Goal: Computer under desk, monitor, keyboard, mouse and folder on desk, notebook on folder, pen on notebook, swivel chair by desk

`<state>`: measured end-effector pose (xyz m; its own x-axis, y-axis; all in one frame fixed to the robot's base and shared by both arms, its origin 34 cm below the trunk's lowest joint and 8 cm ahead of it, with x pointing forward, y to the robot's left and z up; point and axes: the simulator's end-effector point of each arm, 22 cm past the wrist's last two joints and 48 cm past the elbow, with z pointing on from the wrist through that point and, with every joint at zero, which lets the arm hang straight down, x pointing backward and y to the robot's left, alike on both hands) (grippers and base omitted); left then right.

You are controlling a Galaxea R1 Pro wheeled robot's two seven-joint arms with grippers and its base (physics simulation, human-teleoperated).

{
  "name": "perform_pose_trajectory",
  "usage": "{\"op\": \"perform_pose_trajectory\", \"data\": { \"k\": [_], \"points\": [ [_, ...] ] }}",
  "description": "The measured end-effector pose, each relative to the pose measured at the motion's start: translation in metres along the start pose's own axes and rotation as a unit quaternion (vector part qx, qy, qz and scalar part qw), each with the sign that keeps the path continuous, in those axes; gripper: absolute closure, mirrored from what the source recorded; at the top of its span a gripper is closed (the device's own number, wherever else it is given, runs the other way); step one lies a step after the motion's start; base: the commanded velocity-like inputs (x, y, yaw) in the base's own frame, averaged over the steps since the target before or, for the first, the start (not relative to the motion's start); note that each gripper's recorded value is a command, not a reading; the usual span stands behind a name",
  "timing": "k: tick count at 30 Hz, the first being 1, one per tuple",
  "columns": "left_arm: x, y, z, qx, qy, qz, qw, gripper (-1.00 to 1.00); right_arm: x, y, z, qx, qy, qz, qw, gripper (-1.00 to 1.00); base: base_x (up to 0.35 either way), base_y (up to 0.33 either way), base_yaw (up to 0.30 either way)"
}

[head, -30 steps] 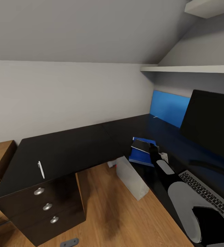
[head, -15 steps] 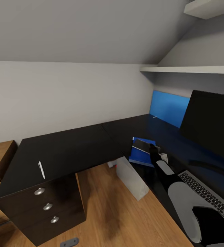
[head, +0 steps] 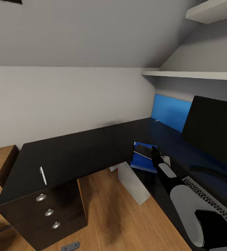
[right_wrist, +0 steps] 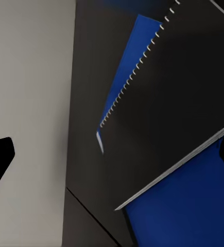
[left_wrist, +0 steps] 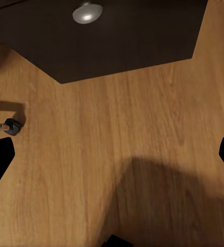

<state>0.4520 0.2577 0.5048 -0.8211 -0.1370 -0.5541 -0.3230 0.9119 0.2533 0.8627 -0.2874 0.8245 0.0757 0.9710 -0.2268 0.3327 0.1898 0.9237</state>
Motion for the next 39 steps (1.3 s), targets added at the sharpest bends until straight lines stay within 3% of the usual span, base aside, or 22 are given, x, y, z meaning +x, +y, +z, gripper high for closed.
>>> {"op": "perform_pose_trajectory", "data": {
  "k": [14, 25, 39],
  "points": [
    [-0.015, 0.006, -0.019, 0.0, 0.0, 0.0, 1.0, -1.0, -0.006, 0.024, -0.006, -0.001, 0.0, 0.0, 1.0, -1.0, 0.0, 0.0, 0.0],
    [-0.023, 0.011, -0.033, -0.001, 0.003, 0.001, 1.0, -1.0, -0.016, 0.064, -0.011, -0.029, -0.006, 0.004, 0.9996, -1.0, 0.0, 0.0, 0.0],
    [-0.022, 0.021, -0.041, -0.009, 0.011, 0.008, 0.9999, -1.0, -0.002, 0.092, -0.019, -0.049, 0.006, -0.017, 0.9986, -1.0, 0.0, 0.0, 0.0]
  ]
}}
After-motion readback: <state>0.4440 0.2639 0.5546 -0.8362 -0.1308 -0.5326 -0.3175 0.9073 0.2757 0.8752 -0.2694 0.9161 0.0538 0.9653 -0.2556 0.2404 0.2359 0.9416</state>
